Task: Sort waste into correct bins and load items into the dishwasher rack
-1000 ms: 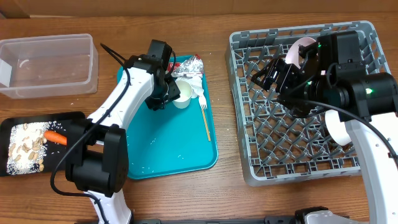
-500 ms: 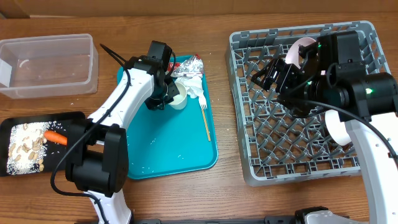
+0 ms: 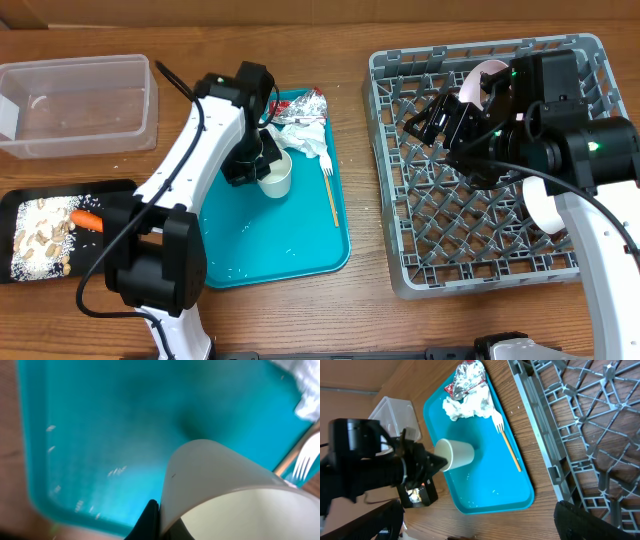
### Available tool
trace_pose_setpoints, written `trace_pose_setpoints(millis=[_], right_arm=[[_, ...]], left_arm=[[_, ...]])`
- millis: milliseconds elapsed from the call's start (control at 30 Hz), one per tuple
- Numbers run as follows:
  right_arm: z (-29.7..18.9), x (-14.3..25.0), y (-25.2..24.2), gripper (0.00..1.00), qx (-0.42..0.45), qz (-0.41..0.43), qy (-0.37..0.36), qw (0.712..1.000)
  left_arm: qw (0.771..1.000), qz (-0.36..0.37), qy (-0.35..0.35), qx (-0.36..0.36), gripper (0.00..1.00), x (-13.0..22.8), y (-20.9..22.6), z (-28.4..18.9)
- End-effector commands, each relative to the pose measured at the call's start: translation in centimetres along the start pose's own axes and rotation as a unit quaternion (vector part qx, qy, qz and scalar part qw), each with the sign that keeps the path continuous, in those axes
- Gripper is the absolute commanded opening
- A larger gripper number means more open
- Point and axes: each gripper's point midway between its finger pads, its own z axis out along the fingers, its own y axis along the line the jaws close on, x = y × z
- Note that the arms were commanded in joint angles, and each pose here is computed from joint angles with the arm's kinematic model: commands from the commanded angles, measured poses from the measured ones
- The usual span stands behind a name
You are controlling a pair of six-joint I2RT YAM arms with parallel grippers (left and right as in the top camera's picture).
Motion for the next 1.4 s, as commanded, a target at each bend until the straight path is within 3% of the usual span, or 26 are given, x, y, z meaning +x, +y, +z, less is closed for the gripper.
trace_pose_setpoints(millis=[0,200,600,1000,1167,1367], right_arm=[[-0.3,-0.2,0.4,1.00,-0.005,-0.008,-0.005,1.000],[-0.3,-0.2,0.4,1.00,-0.005,-0.008,-0.005,1.000],[-0.3,-0.2,0.4,1.00,-0.005,-0.008,-0.005,1.000],[-0.3,-0.2,0.4,1.00,-0.005,-0.008,-0.005,1.000],[-0.3,-0.2,0.4,1.00,-0.005,-0.008,-0.005,1.000],[-0.3,-0.2,0.4,1.00,-0.005,-0.008,-0.005,1.000]], left_arm=[[1.000,0.002,-0.001,-0.028,0.04,0.2,1.0,-1.0],[0.995,0.006,0.035,-0.093,0.04,2.3,3.7,0.1],[0.994,0.022,0.031,-0.105,0.05,3.5,3.3,0.7],[0.997,0.010,-0.063,-0.041,0.04,5.1,6.4,-6.6],[0.998,0.001,-0.068,-0.004,0.04,5.9,6.9,-5.3],[0.997,0.006,-0.047,0.061,0.04,5.9,4.6,-1.3]])
